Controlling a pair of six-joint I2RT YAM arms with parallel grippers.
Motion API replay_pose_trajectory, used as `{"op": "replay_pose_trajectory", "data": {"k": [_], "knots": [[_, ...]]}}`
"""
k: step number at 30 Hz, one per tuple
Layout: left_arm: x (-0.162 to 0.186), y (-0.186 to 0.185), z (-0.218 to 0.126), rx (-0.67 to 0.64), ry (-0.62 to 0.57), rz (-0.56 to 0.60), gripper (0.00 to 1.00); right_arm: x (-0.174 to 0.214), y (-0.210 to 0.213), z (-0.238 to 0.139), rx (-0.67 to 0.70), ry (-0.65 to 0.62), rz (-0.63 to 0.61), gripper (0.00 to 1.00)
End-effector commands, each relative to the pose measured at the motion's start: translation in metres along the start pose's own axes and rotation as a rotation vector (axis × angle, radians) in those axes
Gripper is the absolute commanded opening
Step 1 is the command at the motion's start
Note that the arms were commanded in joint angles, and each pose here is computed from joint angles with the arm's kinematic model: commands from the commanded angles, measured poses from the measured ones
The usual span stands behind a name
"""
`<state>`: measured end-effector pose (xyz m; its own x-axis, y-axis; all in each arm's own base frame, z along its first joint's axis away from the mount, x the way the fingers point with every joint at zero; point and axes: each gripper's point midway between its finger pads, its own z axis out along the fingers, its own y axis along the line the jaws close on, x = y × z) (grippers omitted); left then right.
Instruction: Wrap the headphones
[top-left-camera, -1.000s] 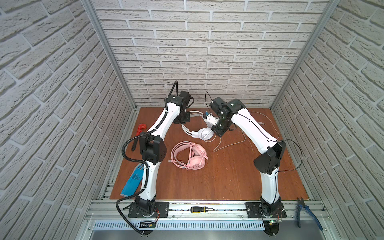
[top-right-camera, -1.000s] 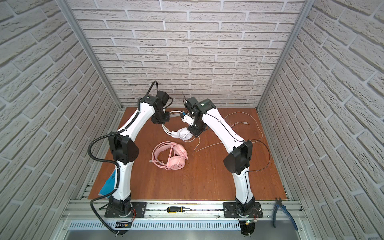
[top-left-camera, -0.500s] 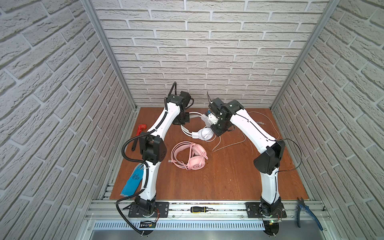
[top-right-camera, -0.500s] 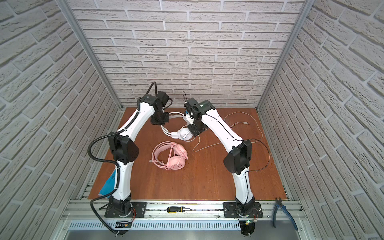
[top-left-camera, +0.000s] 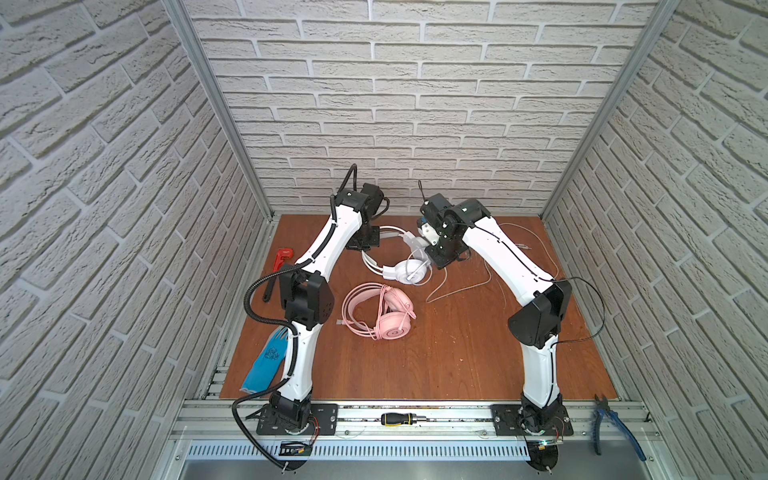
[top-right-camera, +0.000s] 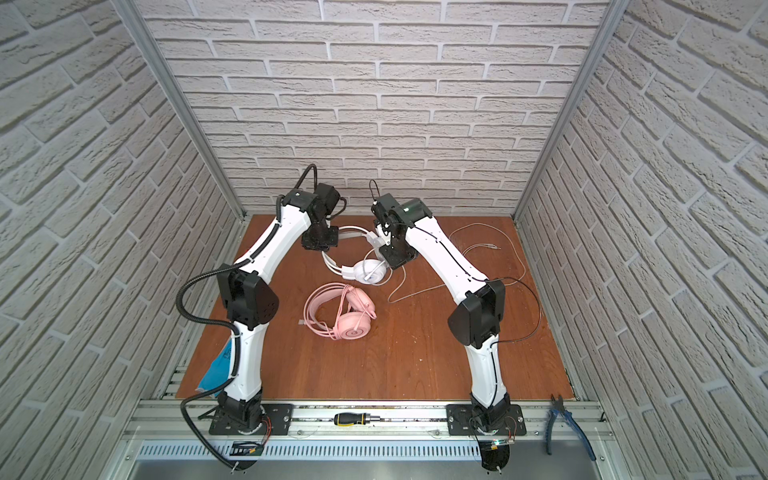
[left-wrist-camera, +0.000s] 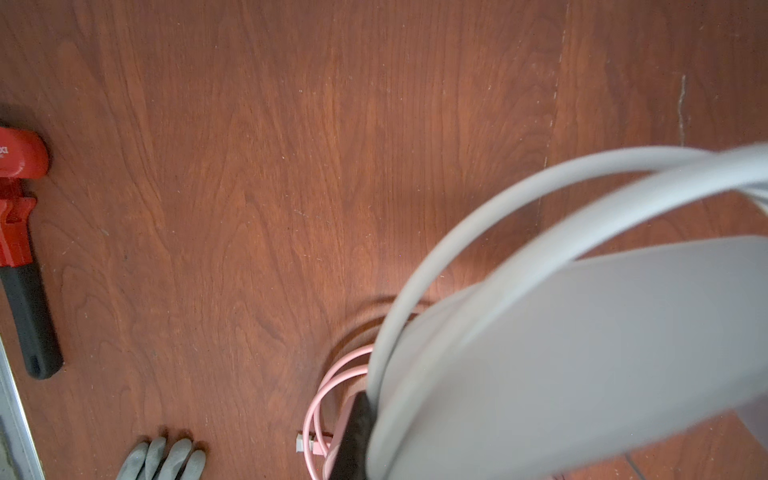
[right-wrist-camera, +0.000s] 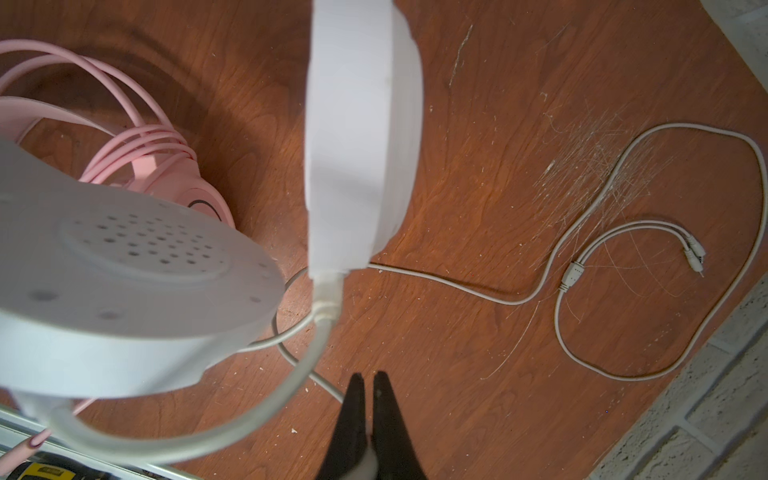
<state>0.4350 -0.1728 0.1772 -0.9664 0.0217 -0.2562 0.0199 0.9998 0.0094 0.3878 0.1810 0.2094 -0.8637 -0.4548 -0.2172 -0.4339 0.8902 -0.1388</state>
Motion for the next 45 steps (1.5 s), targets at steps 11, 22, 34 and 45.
{"op": "replay_pose_trajectory", "data": {"k": [11,22,34,45], "knots": [[0.000,-0.019,-0.015,0.074,-0.044,0.136,0.00,-0.001,-0.062,-0.016,0.050,-0.053,0.094,0.05],[0.007,-0.042,-0.015,0.134,-0.041,0.269,0.00,-0.022,-0.085,-0.006,0.037,-0.115,0.135,0.05],[0.014,-0.076,-0.028,0.258,-0.066,0.372,0.00,-0.060,-0.059,0.039,-0.139,-0.130,0.128,0.05],[0.018,-0.093,-0.046,0.370,-0.102,0.404,0.00,-0.065,-0.045,0.076,-0.286,-0.091,0.194,0.05]]}}
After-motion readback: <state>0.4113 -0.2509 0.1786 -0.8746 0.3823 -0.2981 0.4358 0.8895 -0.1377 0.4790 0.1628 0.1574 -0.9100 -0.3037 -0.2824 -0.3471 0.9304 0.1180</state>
